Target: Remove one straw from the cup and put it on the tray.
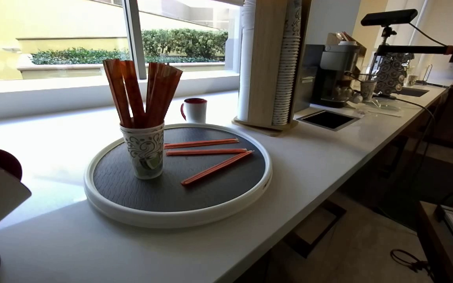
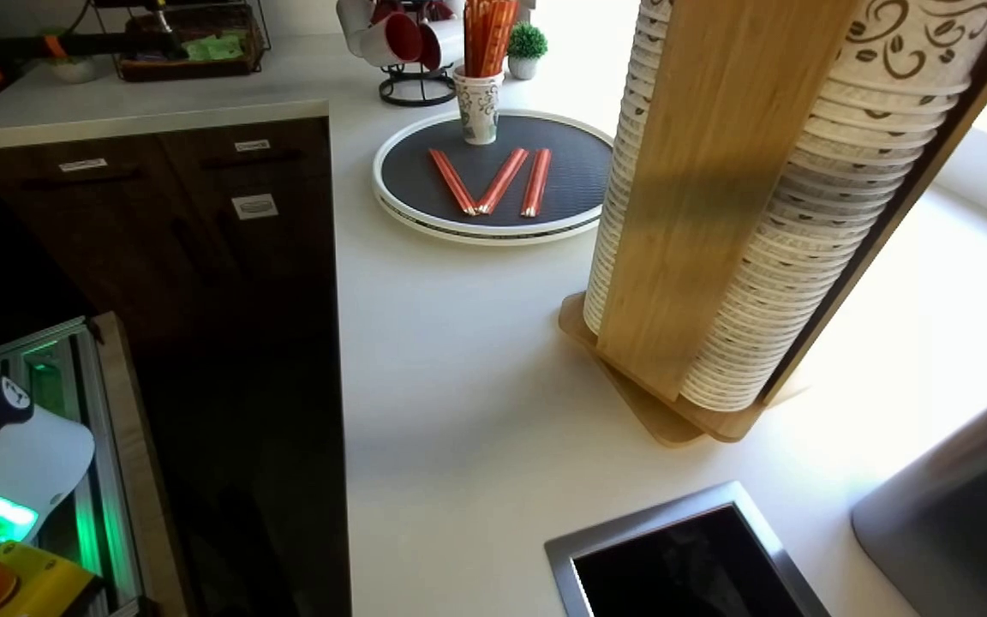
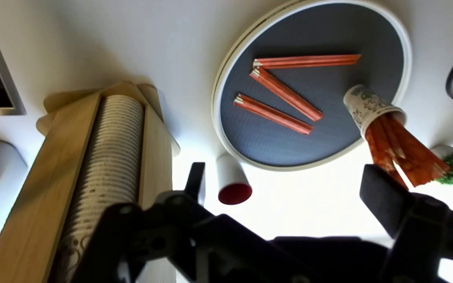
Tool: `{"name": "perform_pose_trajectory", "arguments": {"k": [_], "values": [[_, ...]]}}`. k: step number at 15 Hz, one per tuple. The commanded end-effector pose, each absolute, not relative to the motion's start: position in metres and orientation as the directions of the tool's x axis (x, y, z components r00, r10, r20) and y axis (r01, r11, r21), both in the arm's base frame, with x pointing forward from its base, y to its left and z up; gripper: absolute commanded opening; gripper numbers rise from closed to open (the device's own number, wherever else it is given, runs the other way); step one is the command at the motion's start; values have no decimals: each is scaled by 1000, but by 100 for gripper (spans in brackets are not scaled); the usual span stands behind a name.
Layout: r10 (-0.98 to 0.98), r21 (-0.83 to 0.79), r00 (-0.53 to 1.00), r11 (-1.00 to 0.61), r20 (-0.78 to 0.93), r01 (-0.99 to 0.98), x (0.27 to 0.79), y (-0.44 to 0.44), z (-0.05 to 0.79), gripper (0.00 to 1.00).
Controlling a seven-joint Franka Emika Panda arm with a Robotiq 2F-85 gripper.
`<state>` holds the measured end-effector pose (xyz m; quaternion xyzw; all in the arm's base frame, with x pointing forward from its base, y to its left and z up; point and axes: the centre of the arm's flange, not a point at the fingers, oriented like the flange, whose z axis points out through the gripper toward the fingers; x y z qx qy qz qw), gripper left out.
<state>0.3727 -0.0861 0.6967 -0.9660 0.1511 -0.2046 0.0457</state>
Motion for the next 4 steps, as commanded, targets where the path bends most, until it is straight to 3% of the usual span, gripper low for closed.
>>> {"name": "perform_pose_trajectory", "arguments": {"k": [1,4], "values": [[-307,-156,865,-951,397,-266,366,-86,709,100],[-303,-160,862,-952,407,-259,360,-86,715,100]]}}
